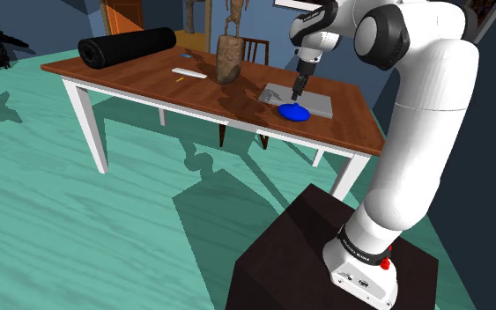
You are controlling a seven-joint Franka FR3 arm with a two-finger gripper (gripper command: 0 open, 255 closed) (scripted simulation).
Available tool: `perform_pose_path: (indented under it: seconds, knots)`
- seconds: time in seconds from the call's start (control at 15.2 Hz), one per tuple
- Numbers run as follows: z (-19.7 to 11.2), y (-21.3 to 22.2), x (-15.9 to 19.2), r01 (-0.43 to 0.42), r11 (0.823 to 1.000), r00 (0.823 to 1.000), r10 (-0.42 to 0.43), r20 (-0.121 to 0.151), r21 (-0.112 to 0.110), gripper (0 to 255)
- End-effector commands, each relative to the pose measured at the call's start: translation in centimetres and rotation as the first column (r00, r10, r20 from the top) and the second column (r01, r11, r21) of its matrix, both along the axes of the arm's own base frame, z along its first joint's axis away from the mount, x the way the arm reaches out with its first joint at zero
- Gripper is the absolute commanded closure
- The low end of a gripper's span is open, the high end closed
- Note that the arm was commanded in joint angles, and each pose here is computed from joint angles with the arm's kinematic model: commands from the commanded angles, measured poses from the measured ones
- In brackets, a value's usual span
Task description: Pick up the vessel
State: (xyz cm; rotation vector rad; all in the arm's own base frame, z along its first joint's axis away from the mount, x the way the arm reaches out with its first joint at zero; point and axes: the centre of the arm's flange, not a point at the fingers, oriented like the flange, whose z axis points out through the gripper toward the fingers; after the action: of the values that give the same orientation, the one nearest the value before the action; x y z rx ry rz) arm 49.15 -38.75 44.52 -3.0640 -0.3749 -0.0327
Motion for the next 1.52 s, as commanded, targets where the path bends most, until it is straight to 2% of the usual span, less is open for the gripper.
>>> perform_pose_path:
  seconds: [0.0,0.13,0.26,0.33,0.92,1.45]
  knots:
    - [-1.0,0.0,0.1,0.000,1.000,1.000,0.000,0.000,0.000,0]
    - [-2.4,0.0,0.1,0.000,1.000,1.000,0.000,0.000,0.000,0]
    - [-2.4,0.0,0.1,0.000,1.000,1.000,0.000,0.000,0.000,0]
    - [-2.3,0.0,0.1,0.000,1.000,1.000,0.000,0.000,0.000,255]
    - [-2.4,0.0,0.1,0.000,1.000,1.000,0.000,0.000,0.000,255]
    - [1.9,0.0,0.1,0.000,1.000,1.000,0.000,0.000,0.000,255]
